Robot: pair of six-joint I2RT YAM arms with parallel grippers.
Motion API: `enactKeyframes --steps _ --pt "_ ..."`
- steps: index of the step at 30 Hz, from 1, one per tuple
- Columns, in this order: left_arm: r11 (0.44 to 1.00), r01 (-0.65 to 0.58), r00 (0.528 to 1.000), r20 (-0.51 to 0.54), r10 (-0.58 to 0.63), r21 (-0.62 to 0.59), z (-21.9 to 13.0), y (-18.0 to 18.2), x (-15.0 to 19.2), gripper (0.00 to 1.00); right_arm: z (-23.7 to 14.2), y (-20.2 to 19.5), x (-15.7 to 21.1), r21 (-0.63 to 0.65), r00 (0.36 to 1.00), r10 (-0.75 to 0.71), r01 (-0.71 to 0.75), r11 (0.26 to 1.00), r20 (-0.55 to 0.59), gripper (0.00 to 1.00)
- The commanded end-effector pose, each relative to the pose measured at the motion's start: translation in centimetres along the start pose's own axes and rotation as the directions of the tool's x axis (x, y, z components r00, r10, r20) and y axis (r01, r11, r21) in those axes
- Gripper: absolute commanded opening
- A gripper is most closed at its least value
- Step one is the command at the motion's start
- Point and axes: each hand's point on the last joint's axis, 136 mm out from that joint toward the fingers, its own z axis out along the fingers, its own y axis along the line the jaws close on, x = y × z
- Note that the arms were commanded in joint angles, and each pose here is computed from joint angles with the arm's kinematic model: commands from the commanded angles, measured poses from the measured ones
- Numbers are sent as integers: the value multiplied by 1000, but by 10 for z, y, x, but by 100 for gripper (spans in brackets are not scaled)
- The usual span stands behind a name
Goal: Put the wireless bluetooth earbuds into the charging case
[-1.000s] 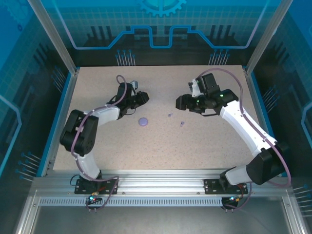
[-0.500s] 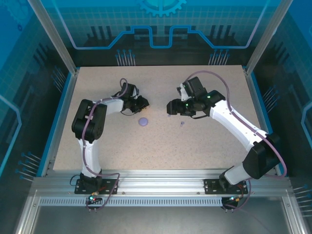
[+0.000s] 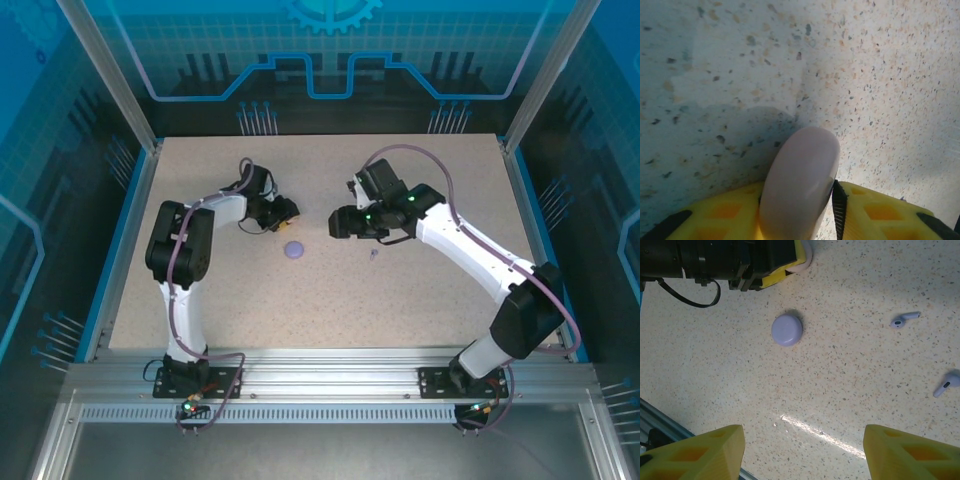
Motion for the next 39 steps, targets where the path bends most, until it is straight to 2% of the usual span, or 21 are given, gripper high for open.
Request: enactKeyframes --steps 1,11,12,13,18,19,21,27,31,39 --pt "996 26 1000 -4 -26 -83 -17 20 0 45 0 9 -4 8 1000 -5 5 1000 3 65" --pt "994 68 992 109 -58 -90 -74 40 -12 57 19 21 -12 29 999 -40 40 999 -27 68" --pt "994 69 990 125 -57 -88 -82 42 -13 58 24 22 -13 37 998 -45 46 998 -33 68" --pt "994 69 988 142 -56 -89 -89 43 -14 66 28 24 -14 45 998 -51 53 998 -38 69" --pt "995 72 972 230 -54 -70 -128 45 -12 73 64 33 -19 78 991 -89 97 992 -96 70" --pt "995 72 968 247 -52 -71 -135 45 -10 91 75 32 -20 94 989 -94 105 990 -116 71" --pt "996 68 960 276 -49 -59 -146 43 -3 99 93 33 -23 122 985 -101 119 985 -141 71" --pt "995 97 939 335 -81 -30 -167 49 22 99 150 36 -28 202 975 -100 140 969 -197 75" --pt "992 129 934 338 -115 -18 -169 55 32 99 189 31 -29 254 970 -106 162 954 -221 75" --pt "991 134 930 348 -119 -19 -172 56 32 99 223 24 -32 274 959 -165 227 935 -232 73"
